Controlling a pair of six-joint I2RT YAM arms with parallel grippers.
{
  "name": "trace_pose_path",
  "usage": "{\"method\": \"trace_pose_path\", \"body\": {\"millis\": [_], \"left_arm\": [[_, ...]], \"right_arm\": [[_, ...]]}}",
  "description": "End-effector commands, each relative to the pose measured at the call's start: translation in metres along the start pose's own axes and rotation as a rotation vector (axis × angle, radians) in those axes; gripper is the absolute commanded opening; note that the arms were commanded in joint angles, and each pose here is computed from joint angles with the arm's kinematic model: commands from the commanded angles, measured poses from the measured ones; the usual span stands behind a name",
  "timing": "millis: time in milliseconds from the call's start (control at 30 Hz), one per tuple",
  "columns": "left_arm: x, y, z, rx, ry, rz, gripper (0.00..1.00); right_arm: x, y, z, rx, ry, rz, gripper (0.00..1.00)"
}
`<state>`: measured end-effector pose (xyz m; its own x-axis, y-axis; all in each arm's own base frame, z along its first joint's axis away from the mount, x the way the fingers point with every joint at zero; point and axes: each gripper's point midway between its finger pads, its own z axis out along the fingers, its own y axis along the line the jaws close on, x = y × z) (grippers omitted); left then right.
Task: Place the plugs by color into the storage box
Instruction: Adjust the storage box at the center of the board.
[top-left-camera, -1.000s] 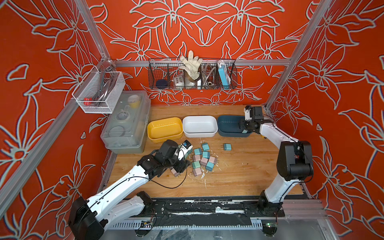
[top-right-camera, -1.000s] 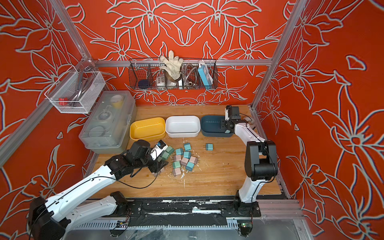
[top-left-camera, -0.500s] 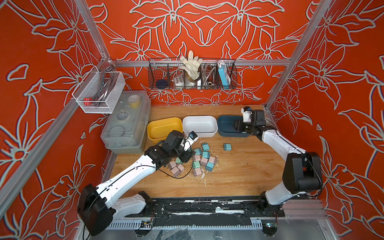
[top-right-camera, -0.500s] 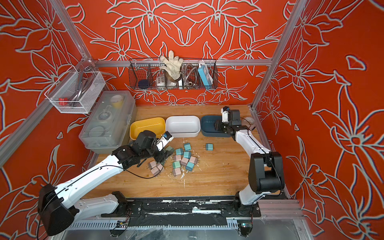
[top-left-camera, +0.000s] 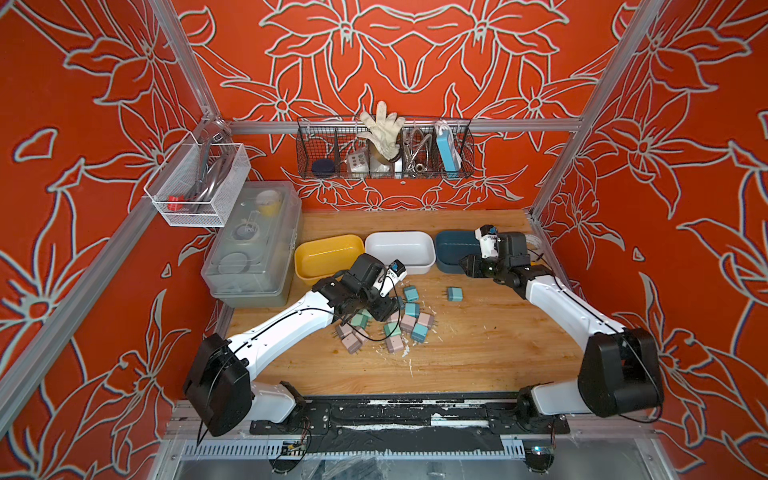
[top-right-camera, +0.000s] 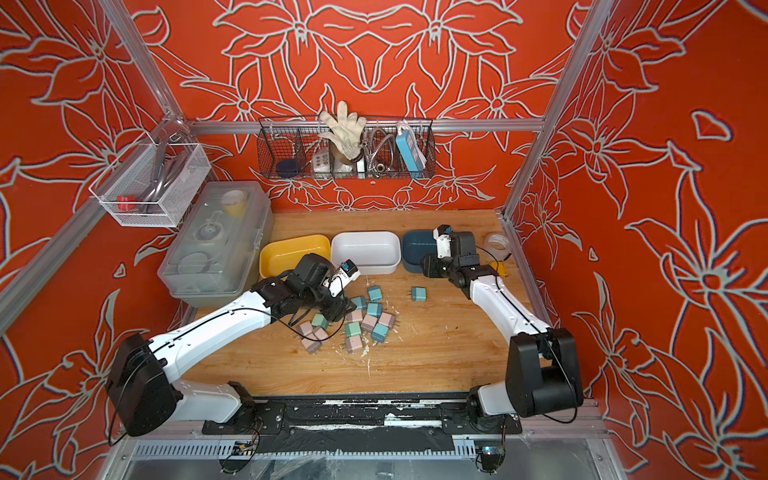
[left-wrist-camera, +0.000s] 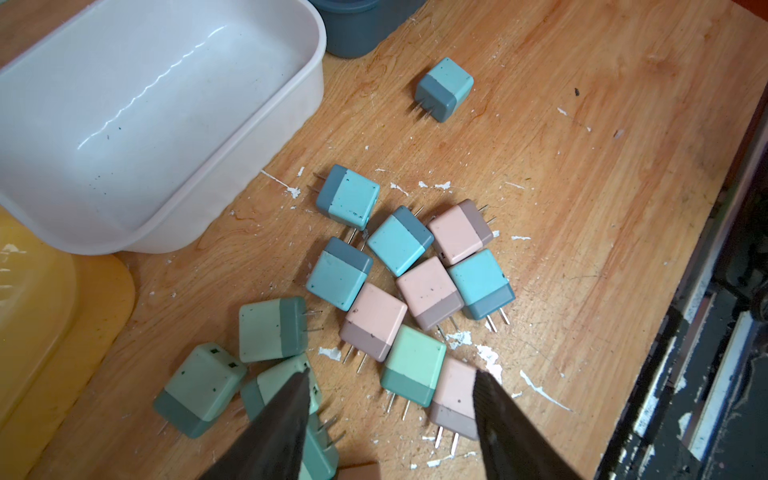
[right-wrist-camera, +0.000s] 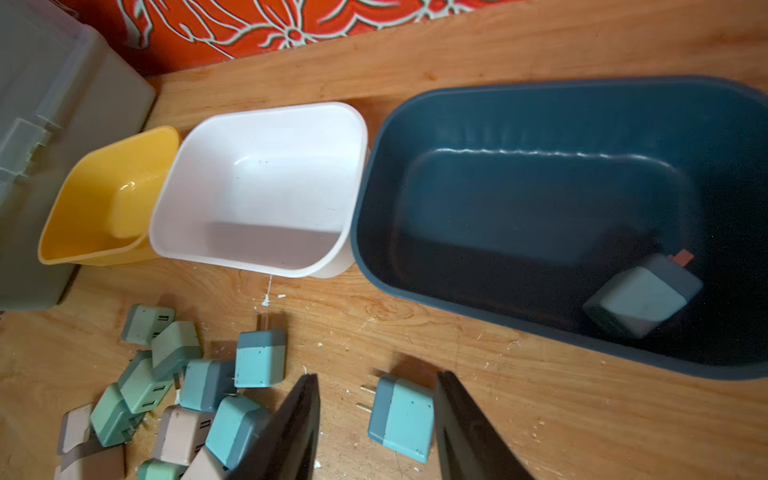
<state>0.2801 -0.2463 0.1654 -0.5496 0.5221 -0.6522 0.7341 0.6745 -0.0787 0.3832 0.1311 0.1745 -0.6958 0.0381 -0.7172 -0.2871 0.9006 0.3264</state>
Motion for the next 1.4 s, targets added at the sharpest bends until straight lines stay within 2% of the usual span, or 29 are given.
{"method": "trace_pose_path", "body": {"millis": [0,500,767,1133,1367], "left_arm": [[-0.005,-0.005,-0.003,0.016,0.005,-0.037,0.64],[-0.02,0.009,0.02,-0.033,0.064,-0.146,0.65],[-0.03,0.011,0.037,-0.019,0.091,-0.156,0.66],[-0.04,0.016,0.056,-0.016,0.108,-0.13,0.69],[-0.031,0.014,0.066,0.005,0.086,-0.079,0.7]], "right_arm": [[0.009,0.009,-0.01,-0.009,0.009,-0.013,0.5],[0.019,0.019,-0.021,-0.017,0.019,-0.048,0.51],[0.018,0.015,-0.02,0.009,0.011,-0.058,0.51],[-0.016,0.021,-0.021,0.0,-0.07,-0.013,0.52],[-0.033,-0.006,-0.022,0.167,-0.117,-0.007,0.57]]}}
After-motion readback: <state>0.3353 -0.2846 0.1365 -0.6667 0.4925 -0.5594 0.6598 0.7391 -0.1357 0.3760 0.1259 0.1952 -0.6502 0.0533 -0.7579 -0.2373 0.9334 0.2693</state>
